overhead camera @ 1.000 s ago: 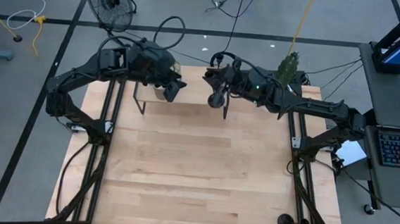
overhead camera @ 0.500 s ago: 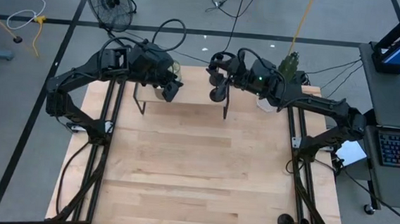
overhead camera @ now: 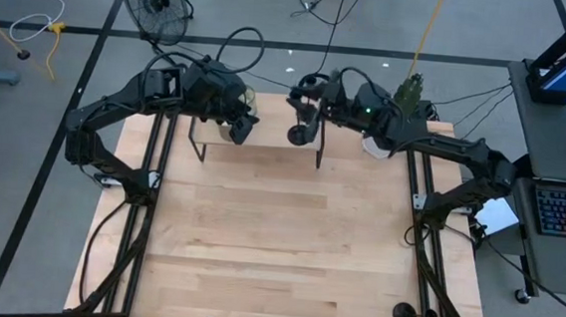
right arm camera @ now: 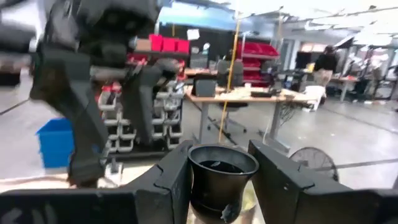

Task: Pick & Place candle stick holders
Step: Put the left black candle holder on the shelf

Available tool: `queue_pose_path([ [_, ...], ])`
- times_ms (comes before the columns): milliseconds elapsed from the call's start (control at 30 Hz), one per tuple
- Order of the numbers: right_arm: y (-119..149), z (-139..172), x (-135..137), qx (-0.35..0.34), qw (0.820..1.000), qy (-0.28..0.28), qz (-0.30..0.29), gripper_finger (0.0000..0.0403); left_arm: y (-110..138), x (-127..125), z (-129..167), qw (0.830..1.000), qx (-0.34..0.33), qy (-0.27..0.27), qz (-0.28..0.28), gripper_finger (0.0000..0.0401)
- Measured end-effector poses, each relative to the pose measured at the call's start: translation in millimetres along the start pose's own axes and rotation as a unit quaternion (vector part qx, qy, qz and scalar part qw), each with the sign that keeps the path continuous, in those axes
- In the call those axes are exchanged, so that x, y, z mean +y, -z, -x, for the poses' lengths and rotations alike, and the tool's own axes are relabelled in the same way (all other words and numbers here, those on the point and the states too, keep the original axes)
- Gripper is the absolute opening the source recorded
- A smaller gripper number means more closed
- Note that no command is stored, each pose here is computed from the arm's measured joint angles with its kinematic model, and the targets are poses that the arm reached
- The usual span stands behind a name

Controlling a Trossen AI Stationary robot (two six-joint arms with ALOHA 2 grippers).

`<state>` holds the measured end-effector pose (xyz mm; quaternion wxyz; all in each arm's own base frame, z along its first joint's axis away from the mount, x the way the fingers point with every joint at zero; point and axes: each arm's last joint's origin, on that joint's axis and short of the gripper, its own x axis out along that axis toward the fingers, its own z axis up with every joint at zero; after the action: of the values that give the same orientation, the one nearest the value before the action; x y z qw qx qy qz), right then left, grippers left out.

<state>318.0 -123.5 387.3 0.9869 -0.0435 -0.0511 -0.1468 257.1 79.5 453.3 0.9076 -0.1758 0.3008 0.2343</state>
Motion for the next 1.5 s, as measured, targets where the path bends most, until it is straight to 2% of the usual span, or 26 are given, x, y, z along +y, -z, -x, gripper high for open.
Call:
queue_pose_path([
  [367, 11.1, -16.7, 18.9, -0.031, 0.999, -0.035, 0.005, 0.0134, 6.3, 2.6, 7.3, 1.000, 0.023, -0.003, -0.014, 0.0205],
  [700, 15.2, -19.7, 18.4, -0.028, 0.999, -0.028, 0.018, 0.0134, 13.3, 11.1, 60.5, 0.998, -0.046, 0.012, -0.044, 0.0205],
  [900, 25.6, -25.3, 17.7, -0.011, 0.999, -0.018, 0.027, 0.0134, 38.2, 21.0, 76.4, 0.995, -0.092, 0.025, -0.036, 0.0205],
  [1167, 39.7, -38.7, 16.3, -0.034, 0.999, -0.013, 0.033, 0.0134, 83.5, 34.5, 72.2, 0.987, -0.149, 0.057, -0.013, 0.0205],
  [1500, 52.3, -47.1, 12.0, -0.034, 0.996, 0.054, 0.069, 0.0134, 133.2, 48.1, 57.8, 0.978, -0.188, 0.093, 0.015, 0.0205],
])
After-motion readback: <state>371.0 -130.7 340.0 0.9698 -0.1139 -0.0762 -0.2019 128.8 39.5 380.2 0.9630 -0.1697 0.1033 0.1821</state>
